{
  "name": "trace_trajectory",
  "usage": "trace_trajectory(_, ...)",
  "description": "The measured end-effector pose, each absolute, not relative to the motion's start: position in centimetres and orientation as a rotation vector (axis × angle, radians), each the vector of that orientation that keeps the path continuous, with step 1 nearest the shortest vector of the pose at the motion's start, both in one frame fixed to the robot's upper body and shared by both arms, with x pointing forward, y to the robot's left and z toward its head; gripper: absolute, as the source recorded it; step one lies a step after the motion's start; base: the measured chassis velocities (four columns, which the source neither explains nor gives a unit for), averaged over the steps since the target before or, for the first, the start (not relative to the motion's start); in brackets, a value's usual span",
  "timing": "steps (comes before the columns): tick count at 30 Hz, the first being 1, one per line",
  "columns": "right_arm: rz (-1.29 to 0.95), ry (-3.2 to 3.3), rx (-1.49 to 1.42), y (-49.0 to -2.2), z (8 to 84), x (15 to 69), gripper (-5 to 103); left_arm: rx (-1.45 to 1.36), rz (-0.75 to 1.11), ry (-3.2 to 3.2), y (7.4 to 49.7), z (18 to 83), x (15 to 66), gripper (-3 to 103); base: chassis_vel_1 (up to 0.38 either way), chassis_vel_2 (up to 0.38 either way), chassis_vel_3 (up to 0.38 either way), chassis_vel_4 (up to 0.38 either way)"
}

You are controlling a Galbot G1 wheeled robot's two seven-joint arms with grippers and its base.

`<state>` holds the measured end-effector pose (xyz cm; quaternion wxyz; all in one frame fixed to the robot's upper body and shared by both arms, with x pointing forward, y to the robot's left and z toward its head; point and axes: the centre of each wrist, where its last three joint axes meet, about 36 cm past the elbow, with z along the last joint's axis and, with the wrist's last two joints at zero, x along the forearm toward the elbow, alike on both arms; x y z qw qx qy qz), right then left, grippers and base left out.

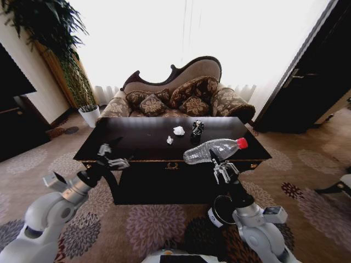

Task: Move to the front of the table and place the trash on the table into the trash bin.

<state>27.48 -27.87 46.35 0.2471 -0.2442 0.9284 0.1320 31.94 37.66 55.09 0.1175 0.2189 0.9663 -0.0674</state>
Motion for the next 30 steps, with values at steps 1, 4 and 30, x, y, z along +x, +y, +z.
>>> trace_trajectory(1, 0.326, 2.538, -0.660, -28.2, 46.2, 27.6, 21, 0.550, -0.206, 2.840, 38.7, 55.1, 31.3, 100, 0.000, 0.000, 0.000, 0.000)
trace_trajectory(4, 0.283, 2.548, -0.662, -28.5, 45.8, 28.1, 21, 0.432, -0.201, 2.843, 40.2, 55.5, 30.1, 100, 0.000, 0.000, 0.000, 0.000)
trace_trajectory(30, 0.000, 2.843, -0.177, -42.2, 29.3, 26.1, 21, 0.319, -0.182, 2.840, 41.7, 55.9, 28.3, 100, 0.000, 0.000, 0.000, 0.000)
